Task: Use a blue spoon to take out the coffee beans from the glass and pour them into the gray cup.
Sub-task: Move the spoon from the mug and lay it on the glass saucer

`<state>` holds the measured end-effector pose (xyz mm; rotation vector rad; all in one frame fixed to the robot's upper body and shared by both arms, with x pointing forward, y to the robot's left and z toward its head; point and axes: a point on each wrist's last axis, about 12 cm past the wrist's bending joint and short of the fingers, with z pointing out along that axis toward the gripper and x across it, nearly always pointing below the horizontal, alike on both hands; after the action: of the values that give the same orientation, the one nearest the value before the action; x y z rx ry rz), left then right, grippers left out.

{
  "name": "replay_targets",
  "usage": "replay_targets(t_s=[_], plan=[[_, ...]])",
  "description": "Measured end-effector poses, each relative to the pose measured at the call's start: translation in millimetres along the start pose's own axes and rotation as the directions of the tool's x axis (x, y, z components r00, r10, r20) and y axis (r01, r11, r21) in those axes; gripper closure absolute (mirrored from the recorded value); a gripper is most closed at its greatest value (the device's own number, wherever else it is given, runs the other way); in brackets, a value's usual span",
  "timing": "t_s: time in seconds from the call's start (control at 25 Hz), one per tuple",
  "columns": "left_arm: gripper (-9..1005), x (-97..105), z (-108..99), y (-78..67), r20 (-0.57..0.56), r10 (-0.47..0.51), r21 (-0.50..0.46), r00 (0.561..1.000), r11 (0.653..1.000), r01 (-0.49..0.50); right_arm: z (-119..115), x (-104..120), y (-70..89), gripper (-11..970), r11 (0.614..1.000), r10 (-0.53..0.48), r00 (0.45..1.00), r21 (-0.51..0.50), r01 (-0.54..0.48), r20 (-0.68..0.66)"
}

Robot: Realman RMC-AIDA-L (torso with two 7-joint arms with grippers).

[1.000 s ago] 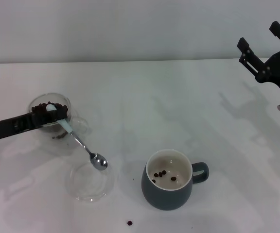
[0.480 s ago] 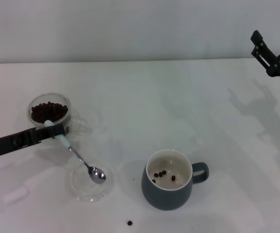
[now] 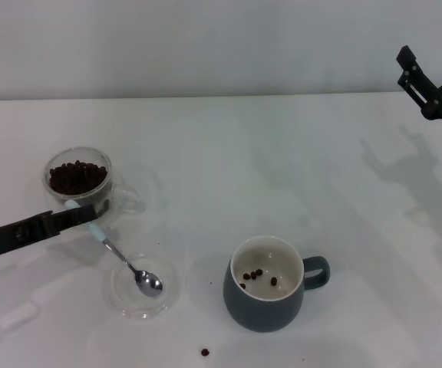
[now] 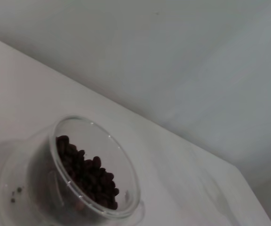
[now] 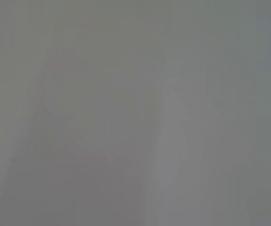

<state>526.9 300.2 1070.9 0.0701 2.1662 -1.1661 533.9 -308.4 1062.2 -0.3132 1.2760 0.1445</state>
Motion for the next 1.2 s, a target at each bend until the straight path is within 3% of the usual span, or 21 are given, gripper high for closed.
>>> replay_targets(t_s=[0.72, 1.2], plan=[[856, 12, 15, 9.0, -0.026, -0.054, 0.000, 0.998, 0.999, 0.054, 0, 0, 1.8, 114, 1.000, 0.014, 1.000, -0.012, -0.014, 0.000], [709, 23, 18, 12.3, -0.057, -0.092, 0.002, 0.994, 0.996, 0.092, -1, -1, 3.0, 114, 1.000, 0.013, 1.000, -0.022, -0.013, 0.009]])
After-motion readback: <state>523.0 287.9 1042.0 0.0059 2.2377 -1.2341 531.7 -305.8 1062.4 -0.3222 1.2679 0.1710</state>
